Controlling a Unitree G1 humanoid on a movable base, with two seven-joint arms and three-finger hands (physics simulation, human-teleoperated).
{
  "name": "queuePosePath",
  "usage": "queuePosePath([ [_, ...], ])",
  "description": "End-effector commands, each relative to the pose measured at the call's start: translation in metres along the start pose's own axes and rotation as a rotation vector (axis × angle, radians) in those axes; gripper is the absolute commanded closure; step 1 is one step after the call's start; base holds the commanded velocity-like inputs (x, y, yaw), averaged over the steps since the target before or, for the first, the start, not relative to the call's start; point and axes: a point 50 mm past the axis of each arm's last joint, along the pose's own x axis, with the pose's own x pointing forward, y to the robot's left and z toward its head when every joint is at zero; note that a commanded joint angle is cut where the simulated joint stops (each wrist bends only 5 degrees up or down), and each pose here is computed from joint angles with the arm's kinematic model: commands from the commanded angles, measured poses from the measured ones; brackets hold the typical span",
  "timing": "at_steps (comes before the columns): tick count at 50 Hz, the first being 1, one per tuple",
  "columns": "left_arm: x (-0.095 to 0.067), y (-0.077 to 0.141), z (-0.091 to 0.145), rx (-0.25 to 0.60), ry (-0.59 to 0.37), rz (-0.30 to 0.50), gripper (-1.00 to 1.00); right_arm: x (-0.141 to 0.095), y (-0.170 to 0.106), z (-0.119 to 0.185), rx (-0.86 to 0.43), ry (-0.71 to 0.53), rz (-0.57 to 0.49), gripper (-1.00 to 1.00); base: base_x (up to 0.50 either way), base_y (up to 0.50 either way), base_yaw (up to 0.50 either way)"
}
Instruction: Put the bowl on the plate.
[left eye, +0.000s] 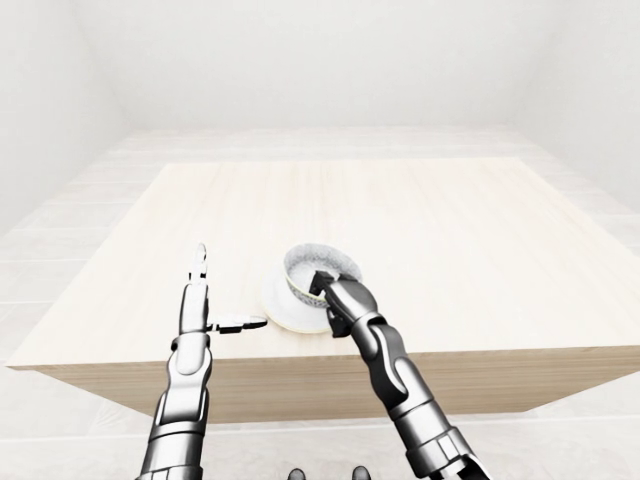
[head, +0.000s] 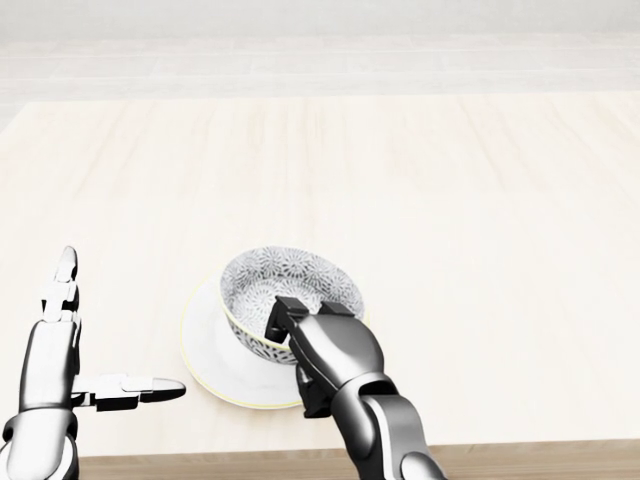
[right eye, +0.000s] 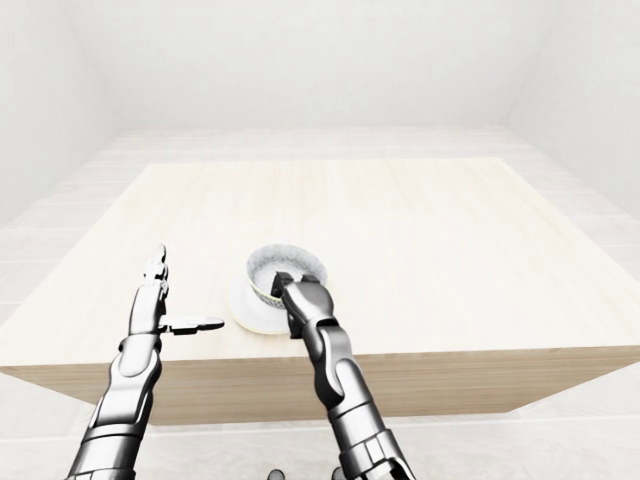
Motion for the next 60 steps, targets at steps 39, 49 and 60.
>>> queuePosePath([
  [39,0.0001,-0.001,-0.0043,0.007,0.019,0.0,-1.0,0.0021,0.0016,0.0017,-0.055,0.008,-0.009,0.9,0.0,0.0,0.0],
  [49,0.0009,-0.0011,-0.0059,0.007,0.027,0.0,-1.0,0.0022,0.0012,0.0018,-0.051,0.008,-0.011,0.58,0.0,0.0,0.0],
  [60,0.0012,-0.0006,-0.0061,0.007,0.028,0.002,-1.0,0.0021,-0.0002,0.0031,-0.052,0.003,-0.013,0.38,0.0,0.0,0.0],
])
